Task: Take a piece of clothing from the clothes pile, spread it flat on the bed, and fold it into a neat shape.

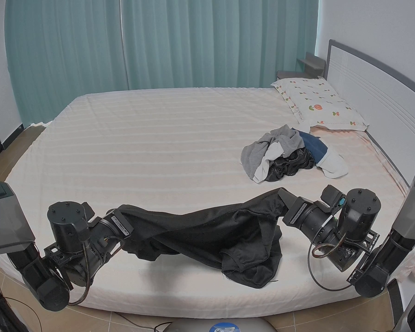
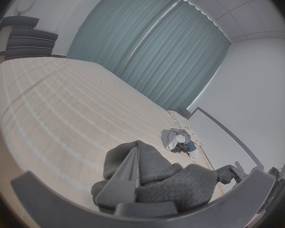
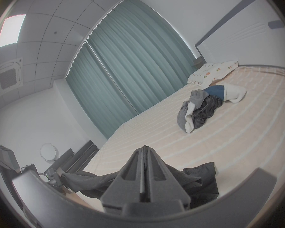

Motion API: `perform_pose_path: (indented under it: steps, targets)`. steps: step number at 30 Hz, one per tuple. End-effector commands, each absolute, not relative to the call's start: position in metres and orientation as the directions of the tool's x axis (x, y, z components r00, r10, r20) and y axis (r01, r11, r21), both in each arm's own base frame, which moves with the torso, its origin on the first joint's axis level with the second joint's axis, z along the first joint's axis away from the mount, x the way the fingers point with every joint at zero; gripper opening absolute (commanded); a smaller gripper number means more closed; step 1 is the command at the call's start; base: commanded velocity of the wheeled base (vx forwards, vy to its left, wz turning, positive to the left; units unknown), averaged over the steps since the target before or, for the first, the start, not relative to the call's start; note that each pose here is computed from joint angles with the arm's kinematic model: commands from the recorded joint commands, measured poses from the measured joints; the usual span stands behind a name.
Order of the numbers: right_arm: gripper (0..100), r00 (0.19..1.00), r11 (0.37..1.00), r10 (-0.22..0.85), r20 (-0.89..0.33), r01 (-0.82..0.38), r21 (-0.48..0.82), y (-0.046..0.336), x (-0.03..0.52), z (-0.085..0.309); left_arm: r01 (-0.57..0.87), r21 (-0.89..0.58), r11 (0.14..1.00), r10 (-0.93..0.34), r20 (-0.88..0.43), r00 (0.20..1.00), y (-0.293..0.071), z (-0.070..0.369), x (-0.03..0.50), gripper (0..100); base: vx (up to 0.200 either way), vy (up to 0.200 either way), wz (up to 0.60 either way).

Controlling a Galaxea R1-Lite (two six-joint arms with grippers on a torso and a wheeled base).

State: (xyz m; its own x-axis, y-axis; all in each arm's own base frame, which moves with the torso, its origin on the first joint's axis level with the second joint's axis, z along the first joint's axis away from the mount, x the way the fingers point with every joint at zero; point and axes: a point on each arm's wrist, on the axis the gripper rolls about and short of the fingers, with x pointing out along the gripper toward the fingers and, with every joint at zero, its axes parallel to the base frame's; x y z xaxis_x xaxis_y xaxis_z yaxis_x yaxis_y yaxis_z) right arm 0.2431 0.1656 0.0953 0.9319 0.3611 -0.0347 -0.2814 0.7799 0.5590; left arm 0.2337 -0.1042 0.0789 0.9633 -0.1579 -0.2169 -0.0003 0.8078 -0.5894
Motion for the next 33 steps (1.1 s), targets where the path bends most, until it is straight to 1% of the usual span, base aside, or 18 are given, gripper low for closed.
perform_pose_path:
  steps: [1,7,9,15,21,30,33]
  targets:
    - [0,0.932,0.769,0.363,-0.022,-0.285,0.572,0.166,0.244,0.097,-0.010,-0.590,0.807,-0.150,-0.221,0.964,-0.102,0.077,0.235,0,0.000,0.200,0.00]
    - [0,0.933,0.767,0.360,-0.007,-0.291,0.572,0.164,0.244,0.101,-0.016,-0.587,0.809,-0.150,-0.233,0.961,-0.103,0.074,0.236,0,0.000,0.200,0.00]
    - [0,0.933,0.756,0.360,0.025,-0.307,0.578,0.163,0.242,0.111,-0.025,-0.589,0.808,-0.147,-0.243,0.959,-0.103,0.072,0.237,0,0.000,0.200,0.00]
    - [0,0.930,0.739,0.360,0.074,-0.333,0.585,0.159,0.236,0.126,-0.037,-0.596,0.802,-0.138,-0.245,0.960,-0.102,0.071,0.237,0,0.000,0.200,0.00]
    - [0,0.930,0.737,0.361,0.068,-0.330,0.591,0.157,0.234,0.125,-0.037,-0.596,0.802,-0.137,-0.244,0.960,-0.100,0.072,0.237,0,0.000,0.200,0.00]
    - [0,0.934,0.742,0.350,0.070,-0.322,0.588,0.153,0.236,0.126,-0.036,-0.594,0.803,-0.149,-0.259,0.954,-0.102,0.068,0.236,0,0.000,0.000,0.00]
    - [0,0.936,0.746,0.346,0.064,-0.316,0.587,0.151,0.236,0.125,-0.036,-0.593,0.804,-0.152,-0.264,0.952,-0.103,0.067,0.236,0,-0.200,0.000,0.00]
